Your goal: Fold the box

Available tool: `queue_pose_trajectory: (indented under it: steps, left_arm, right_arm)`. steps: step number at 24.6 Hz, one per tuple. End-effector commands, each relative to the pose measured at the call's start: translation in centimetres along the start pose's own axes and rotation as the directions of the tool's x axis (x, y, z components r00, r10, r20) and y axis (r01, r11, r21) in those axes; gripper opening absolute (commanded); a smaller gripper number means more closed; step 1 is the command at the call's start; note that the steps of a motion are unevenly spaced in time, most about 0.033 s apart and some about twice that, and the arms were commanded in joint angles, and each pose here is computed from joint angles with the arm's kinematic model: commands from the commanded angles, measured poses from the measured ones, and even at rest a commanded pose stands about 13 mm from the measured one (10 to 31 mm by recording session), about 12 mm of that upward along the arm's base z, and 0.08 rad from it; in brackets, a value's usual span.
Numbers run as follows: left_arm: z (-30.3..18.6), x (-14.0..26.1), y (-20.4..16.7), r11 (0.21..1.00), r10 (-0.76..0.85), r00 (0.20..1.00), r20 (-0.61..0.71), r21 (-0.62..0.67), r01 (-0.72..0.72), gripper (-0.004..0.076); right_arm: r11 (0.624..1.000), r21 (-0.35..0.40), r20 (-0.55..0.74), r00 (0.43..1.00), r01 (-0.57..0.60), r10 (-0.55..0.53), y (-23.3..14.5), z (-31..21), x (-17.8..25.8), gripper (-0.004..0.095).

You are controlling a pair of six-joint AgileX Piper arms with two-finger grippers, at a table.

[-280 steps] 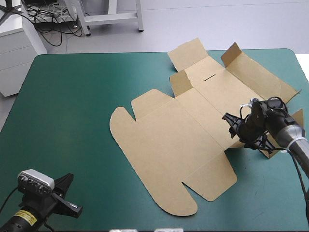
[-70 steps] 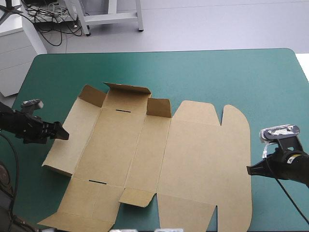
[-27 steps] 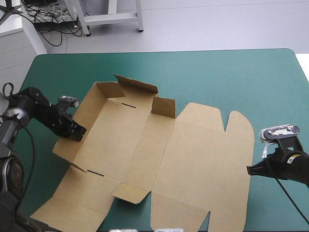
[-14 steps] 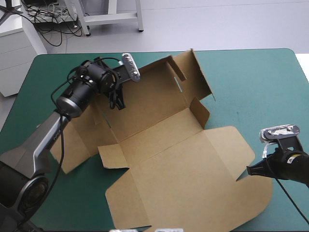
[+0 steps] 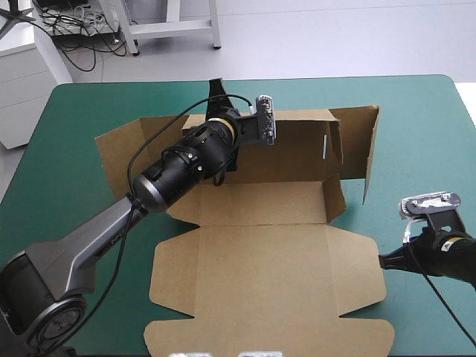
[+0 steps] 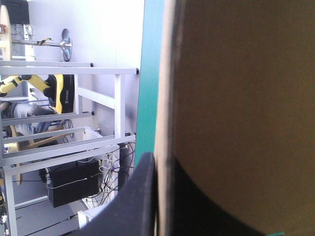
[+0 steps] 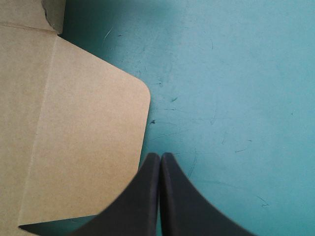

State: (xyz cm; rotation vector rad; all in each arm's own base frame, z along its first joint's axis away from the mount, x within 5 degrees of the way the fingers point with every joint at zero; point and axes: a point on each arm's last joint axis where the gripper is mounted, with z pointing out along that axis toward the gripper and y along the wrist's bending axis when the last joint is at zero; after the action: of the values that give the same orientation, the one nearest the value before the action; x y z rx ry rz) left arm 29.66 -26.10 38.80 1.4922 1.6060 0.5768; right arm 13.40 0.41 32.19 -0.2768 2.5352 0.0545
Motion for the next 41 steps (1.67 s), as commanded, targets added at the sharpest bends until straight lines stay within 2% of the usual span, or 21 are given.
queue_pose_trajectory:
  steps: [1,3,4,6,10,13,17,33,41]
  left_arm:
    - [-2.8,-0.6,2.5,0.988,-0.067,0.993,0.098,-0.131,0.079,-0.0010]
    - [-2.4,-0.9,2.5,0.974,-0.137,0.983,0.122,-0.162,0.156,-0.0010]
    - [-2.3,-1.0,2.5,0.971,-0.125,0.985,0.114,-0.188,0.145,-0.0010]
    - [-2.2,-1.9,1.4,0.969,-0.071,0.991,0.109,-0.228,0.095,-0.0010]
    - [-1.3,-3.1,-2.2,0.981,0.053,0.994,0.099,-0.194,-0.033,-0.0010]
    - [-0.8,-3.3,-3.2,0.982,0.072,0.991,0.116,-0.182,-0.050,-0.0010]
    - [0.6,-3.4,-3.9,0.960,0.171,0.983,0.073,-0.237,-0.149,-0.0010]
    - [2.2,-4.9,-6.9,0.916,0.162,0.983,0.084,-0.382,-0.119,-0.0010]
    - [2.4,-4.6,-7.8,0.922,0.140,0.987,0.079,-0.373,-0.101,-0.0010]
  right_arm:
    - [1.000,0.011,0.072,0.997,0.003,-0.004,0.0,-0.7,-0.7,-0.0020]
    - [1.000,0.013,0.080,0.997,0.003,-0.004,-0.1,-0.7,-0.8,-0.0020]
    - [1.000,0.013,0.080,0.997,0.003,-0.004,-0.1,-0.7,-0.8,-0.0020]
    - [1.000,0.015,0.079,0.997,0.003,-0.005,-0.1,-0.7,-0.8,-0.0020]
    - [1.000,0.014,0.078,0.997,0.003,-0.005,-0.1,-0.7,-0.8,-0.0020]
    - [1.000,0.015,0.081,0.997,0.003,-0.005,-0.1,-0.7,-0.8,-0.0020]
    - [0.999,0.038,0.145,0.989,0.002,-0.007,-0.3,-0.8,-1.4,-0.0020]
    - [0.999,0.049,0.189,0.982,-0.008,-0.002,-0.4,-0.9,-1.8,-0.0019]
    - [0.999,0.053,0.201,0.980,-0.007,-0.003,-0.4,-1.1,-2.0,-0.0018]
